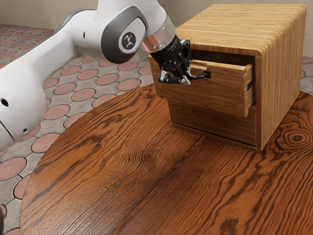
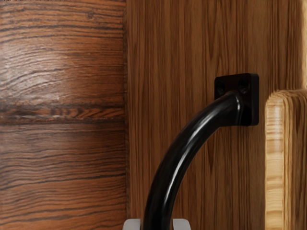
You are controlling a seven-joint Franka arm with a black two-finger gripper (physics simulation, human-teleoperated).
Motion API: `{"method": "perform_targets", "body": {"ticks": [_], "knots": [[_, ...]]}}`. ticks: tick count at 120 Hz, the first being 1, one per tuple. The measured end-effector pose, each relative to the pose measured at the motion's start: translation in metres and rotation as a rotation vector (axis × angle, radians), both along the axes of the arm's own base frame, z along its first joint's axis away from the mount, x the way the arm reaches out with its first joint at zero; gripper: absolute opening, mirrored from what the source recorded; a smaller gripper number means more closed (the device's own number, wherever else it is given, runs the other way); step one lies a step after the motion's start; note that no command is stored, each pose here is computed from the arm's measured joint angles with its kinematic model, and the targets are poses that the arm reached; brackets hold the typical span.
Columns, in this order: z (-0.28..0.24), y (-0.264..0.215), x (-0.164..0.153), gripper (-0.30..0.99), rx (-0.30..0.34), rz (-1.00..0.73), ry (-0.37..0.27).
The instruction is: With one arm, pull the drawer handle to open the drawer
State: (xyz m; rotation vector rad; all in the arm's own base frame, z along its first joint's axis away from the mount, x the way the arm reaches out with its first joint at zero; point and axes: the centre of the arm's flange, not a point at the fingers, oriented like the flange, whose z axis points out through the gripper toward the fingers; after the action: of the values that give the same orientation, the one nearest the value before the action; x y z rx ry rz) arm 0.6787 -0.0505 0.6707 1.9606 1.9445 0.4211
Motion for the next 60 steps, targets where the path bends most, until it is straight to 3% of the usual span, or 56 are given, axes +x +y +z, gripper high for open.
{"method": "perform_targets", "body": {"ticks": [60], "knots": [[0.003, 0.000, -0.043, -0.08, 0.009, 0.001, 0.058]]}}
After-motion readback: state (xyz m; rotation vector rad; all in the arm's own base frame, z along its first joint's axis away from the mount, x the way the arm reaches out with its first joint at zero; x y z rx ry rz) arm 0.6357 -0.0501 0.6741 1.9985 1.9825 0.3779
